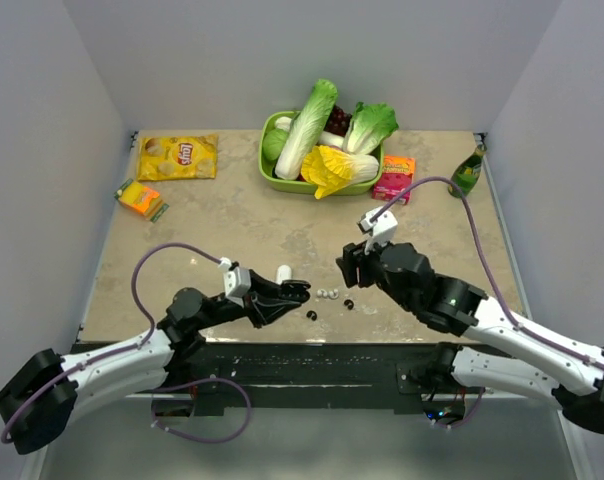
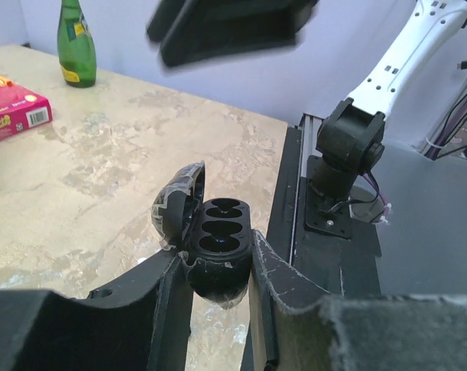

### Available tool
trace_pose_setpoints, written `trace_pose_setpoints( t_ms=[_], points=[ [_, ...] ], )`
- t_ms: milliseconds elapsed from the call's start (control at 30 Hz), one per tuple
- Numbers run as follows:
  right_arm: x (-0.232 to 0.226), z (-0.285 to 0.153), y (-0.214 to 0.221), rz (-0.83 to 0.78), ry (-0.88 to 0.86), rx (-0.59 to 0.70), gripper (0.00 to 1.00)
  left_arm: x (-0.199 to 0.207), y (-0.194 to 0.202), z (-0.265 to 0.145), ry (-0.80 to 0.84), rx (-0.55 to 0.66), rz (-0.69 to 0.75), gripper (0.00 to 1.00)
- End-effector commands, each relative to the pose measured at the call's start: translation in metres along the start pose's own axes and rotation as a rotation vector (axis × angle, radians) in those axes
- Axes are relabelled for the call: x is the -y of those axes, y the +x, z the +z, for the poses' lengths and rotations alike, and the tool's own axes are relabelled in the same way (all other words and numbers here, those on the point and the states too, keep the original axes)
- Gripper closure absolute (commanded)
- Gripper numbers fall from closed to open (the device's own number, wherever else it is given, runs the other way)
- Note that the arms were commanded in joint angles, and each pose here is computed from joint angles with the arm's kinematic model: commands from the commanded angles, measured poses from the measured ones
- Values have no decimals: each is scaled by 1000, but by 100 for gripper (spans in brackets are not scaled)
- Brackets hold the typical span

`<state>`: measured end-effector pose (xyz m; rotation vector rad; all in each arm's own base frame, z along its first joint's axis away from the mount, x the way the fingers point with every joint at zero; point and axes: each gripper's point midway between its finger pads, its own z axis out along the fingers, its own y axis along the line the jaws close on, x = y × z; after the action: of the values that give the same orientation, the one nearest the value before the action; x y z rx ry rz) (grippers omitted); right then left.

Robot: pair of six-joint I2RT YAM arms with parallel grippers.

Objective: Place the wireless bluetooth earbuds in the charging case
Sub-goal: Adjust the charging case, then adjust the earbud at the center of the board.

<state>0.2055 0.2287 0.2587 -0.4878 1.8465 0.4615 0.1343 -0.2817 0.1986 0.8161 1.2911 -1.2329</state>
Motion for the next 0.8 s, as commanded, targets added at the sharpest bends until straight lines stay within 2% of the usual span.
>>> trace_pose_setpoints(
  t_ms=[0,67,133,367,600,767],
  points=[
    [17,20,87,167,98,-185,44,1,-16,-14,-65,125,41,100],
    [13,26,117,173,83,-251,50,2,-17,-20,-74,149,38,100],
    [13,33,134,167,99,-292,52,2,-12,-23,-78,146,33,100],
    [22,49,162,197,156,-388,56,4,9,-31,-66,116,-4,100],
    [40,45,184,276,273,-444,56,3,17,-33,-72,98,-7,100],
    [40,43,202,307,291,-485,58,3,23,-35,-72,88,-13,100]
  ],
)
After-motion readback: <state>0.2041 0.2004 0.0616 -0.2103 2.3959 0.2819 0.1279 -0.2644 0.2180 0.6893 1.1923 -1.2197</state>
